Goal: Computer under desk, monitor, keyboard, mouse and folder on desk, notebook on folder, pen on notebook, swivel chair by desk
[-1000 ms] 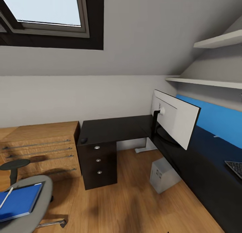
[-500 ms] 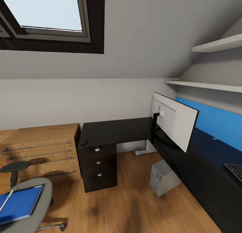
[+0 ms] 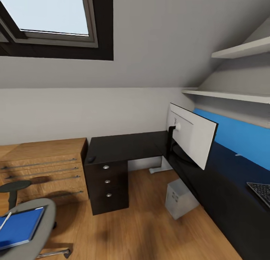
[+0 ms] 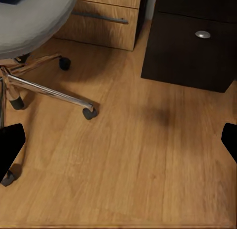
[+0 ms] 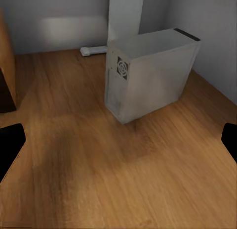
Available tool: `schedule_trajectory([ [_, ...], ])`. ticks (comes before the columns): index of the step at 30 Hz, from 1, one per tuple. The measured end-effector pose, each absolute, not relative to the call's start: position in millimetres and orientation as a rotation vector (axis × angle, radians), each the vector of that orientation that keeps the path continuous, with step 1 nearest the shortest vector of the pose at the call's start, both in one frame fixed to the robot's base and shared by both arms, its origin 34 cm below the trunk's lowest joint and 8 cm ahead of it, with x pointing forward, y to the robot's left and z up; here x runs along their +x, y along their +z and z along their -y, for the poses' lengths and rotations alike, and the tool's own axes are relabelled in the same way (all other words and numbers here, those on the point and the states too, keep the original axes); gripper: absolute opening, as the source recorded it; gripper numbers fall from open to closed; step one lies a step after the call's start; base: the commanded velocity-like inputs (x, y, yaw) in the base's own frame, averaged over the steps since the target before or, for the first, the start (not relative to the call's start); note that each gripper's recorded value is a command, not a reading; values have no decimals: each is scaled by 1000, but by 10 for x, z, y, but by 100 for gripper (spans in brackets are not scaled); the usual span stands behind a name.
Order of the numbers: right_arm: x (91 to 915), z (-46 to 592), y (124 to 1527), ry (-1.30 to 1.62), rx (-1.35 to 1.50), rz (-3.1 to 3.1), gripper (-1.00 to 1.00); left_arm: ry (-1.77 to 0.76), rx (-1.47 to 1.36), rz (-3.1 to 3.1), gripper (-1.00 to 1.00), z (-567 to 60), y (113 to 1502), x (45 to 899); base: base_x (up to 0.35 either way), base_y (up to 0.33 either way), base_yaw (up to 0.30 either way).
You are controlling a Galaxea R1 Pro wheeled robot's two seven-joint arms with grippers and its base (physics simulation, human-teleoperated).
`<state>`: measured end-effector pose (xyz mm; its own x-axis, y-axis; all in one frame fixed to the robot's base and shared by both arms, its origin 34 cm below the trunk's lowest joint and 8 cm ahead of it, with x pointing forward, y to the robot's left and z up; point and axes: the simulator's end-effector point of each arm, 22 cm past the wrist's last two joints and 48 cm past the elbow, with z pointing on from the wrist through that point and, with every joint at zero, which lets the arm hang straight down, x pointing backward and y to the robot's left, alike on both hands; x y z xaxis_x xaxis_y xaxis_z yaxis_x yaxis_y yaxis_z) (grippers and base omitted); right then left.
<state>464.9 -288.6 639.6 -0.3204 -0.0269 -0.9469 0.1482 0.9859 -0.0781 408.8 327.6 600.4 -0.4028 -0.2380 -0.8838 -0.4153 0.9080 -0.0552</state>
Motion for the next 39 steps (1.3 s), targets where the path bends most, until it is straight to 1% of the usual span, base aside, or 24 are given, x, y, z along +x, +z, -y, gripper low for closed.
schedule_trajectory([
  [8,4664,2745,6391,-129,67,-1892,100,208,-473,-2015,100,-3271,5986,4079,0,-244,10],
  [12,4664,2712,6387,-121,66,-1893,100,208,-474,-2016,100,-3272,5983,4076,0,-122,101],
  [39,4586,2695,6274,-119,62,-1928,100,217,-473,-2051,100,-3270,5889,3982,0,-8,139],
])
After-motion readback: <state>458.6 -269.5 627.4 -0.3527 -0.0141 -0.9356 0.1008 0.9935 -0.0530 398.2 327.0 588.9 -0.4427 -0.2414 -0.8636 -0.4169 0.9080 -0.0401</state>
